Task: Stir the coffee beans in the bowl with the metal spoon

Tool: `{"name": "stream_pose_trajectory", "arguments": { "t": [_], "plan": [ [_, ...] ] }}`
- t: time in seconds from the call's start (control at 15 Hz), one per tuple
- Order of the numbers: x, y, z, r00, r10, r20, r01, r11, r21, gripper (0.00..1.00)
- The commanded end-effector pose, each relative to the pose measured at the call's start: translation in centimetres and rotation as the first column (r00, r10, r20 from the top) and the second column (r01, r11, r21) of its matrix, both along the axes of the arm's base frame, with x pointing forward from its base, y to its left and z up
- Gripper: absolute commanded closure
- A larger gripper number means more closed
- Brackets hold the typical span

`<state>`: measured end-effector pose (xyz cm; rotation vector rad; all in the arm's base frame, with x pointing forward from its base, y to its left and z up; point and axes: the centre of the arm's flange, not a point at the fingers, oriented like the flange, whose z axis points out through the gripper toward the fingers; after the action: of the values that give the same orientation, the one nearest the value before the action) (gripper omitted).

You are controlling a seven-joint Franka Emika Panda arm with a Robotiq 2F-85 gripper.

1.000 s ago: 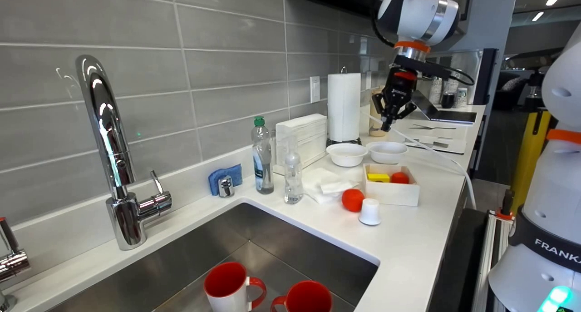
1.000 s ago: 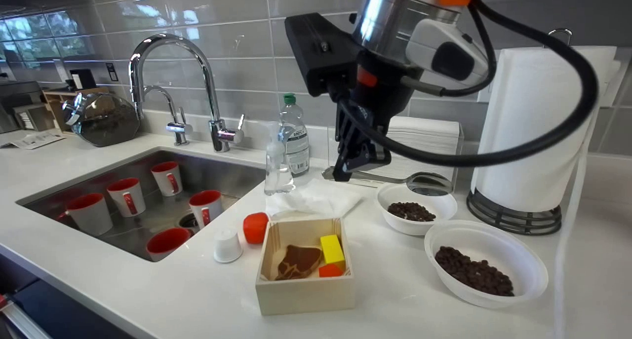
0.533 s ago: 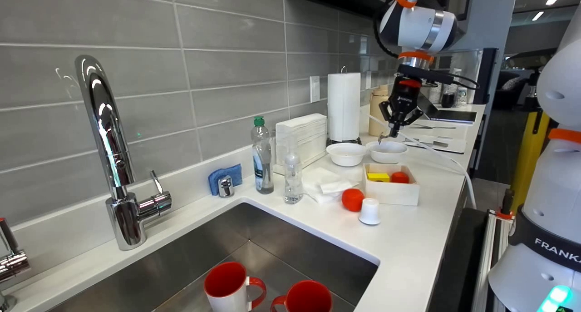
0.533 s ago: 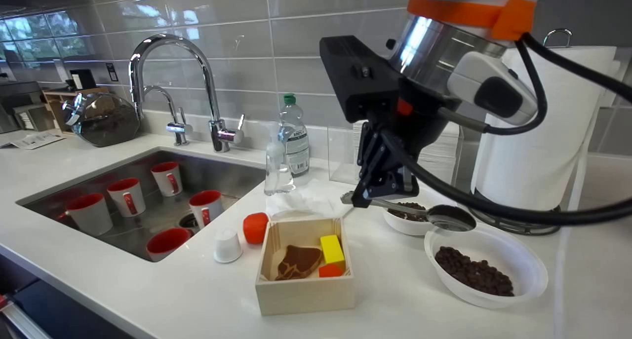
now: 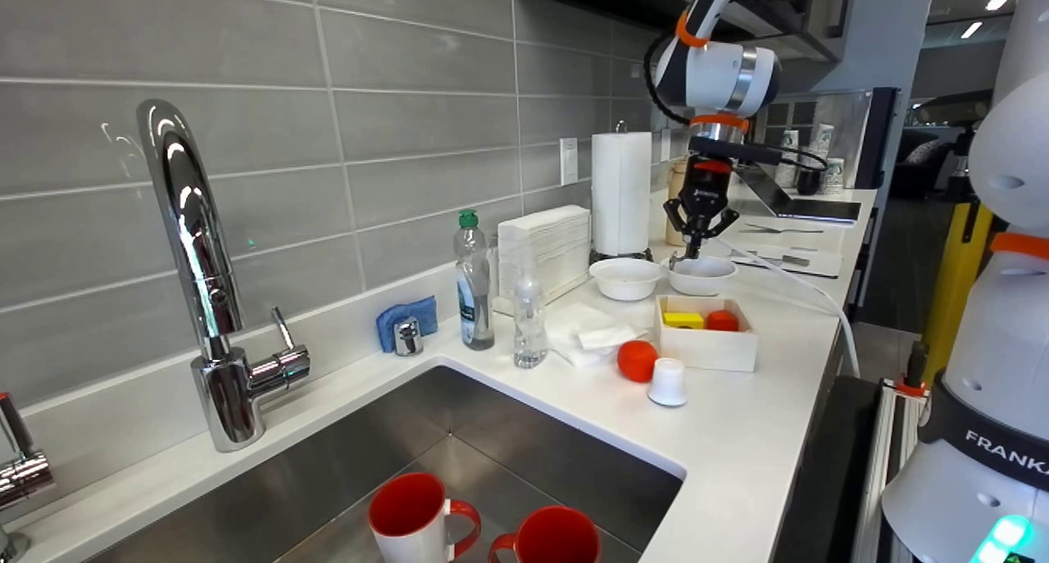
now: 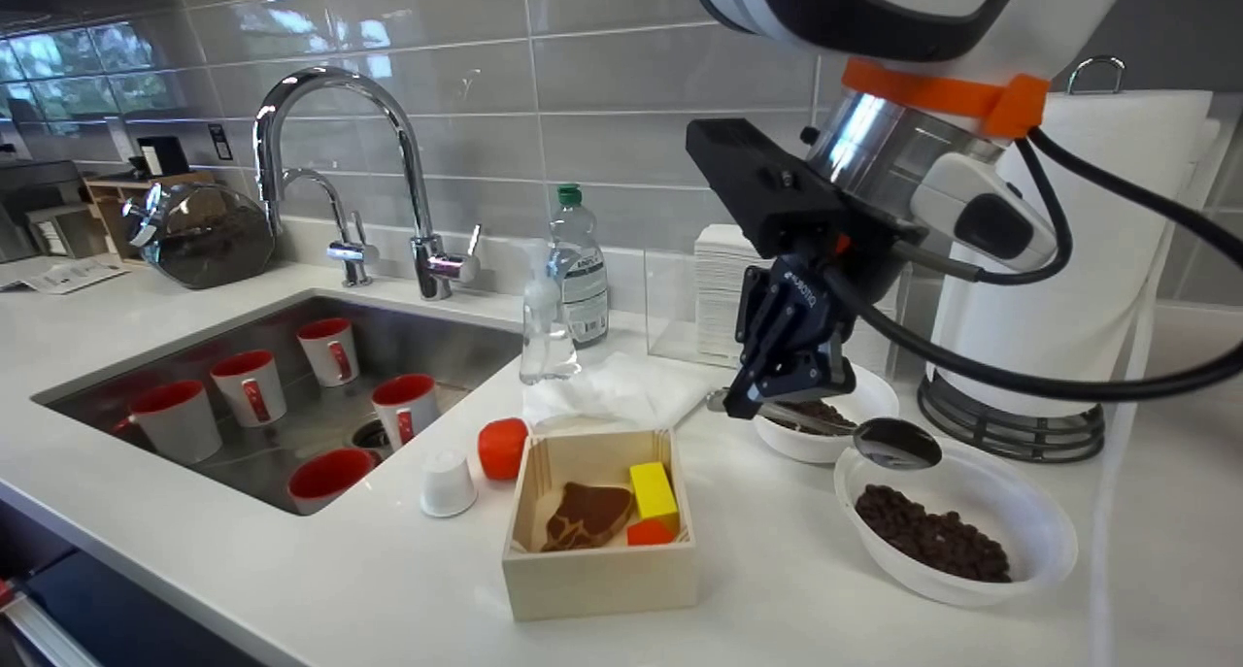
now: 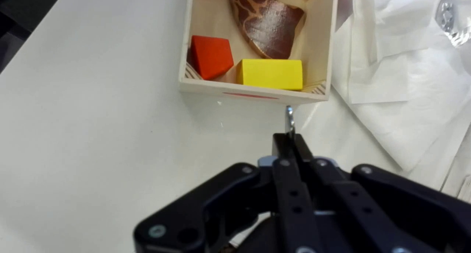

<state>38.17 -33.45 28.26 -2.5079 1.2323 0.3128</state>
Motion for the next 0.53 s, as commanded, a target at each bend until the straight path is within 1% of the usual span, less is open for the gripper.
{"name": "stream_pose_trajectory", "arguments": {
  "t": [0.0,0.27,0.47],
  "plan": [
    [2.4,-1.4,-1.6,0.997,0.017,-0.070,-0.015,0.999,0.039,0.99],
    [2.0,-2.0,-3.2,0.986,0.047,-0.160,-0.036,0.997,0.072,0.99],
    [1.2,-2.9,-2.4,0.973,0.050,-0.225,-0.034,0.997,0.073,0.99]
  ]
}}
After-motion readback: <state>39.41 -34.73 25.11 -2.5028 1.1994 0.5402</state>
